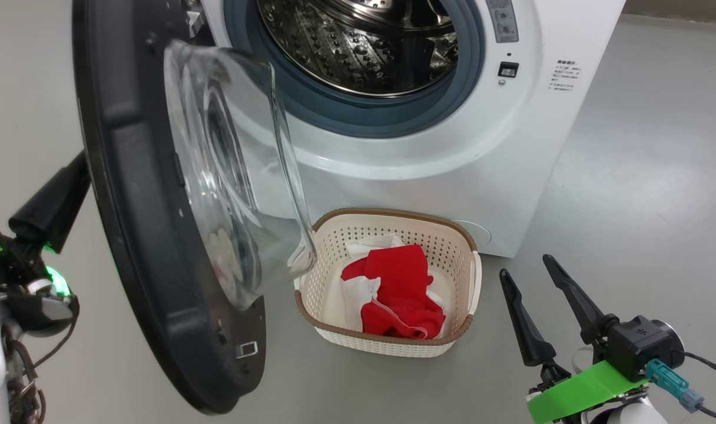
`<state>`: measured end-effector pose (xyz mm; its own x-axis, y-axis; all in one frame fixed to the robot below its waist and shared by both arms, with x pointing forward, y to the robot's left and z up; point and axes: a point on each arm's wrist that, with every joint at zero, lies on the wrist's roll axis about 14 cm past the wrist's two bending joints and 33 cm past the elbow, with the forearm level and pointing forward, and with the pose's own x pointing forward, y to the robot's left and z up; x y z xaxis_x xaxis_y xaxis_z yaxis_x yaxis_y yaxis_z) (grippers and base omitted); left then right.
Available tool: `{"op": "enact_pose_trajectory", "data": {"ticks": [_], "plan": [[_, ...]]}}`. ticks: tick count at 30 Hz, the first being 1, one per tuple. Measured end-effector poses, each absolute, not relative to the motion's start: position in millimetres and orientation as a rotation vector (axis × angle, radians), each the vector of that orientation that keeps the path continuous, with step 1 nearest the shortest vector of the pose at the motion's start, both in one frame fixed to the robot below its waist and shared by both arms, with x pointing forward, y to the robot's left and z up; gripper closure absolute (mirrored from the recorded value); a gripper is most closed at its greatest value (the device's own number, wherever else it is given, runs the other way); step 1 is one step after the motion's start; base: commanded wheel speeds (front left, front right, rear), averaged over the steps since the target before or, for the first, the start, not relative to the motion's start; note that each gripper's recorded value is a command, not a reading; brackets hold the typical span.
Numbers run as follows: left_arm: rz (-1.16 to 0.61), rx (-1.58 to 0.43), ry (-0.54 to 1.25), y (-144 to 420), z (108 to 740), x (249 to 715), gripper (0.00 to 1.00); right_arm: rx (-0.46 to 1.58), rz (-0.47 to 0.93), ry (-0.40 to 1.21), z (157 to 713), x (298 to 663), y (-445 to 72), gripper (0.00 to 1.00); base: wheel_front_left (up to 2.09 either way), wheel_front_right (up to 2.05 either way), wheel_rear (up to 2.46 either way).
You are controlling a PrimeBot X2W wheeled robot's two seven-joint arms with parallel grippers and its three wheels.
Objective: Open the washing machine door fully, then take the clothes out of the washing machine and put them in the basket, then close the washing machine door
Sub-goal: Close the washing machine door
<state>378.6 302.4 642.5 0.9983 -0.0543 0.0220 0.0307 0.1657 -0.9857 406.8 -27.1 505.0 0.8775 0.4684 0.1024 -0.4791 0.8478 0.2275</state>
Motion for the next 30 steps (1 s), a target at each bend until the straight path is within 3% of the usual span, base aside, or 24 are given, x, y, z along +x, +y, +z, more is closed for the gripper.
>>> {"op": "enact_pose_trajectory", "data": {"ticks": [30], "plan": [[-0.194,-1.462,0.108,221,625,416,1.00,0.253,0.419,-0.053,507,404,-54,0.00,0.00,0.00,0.00]]}}
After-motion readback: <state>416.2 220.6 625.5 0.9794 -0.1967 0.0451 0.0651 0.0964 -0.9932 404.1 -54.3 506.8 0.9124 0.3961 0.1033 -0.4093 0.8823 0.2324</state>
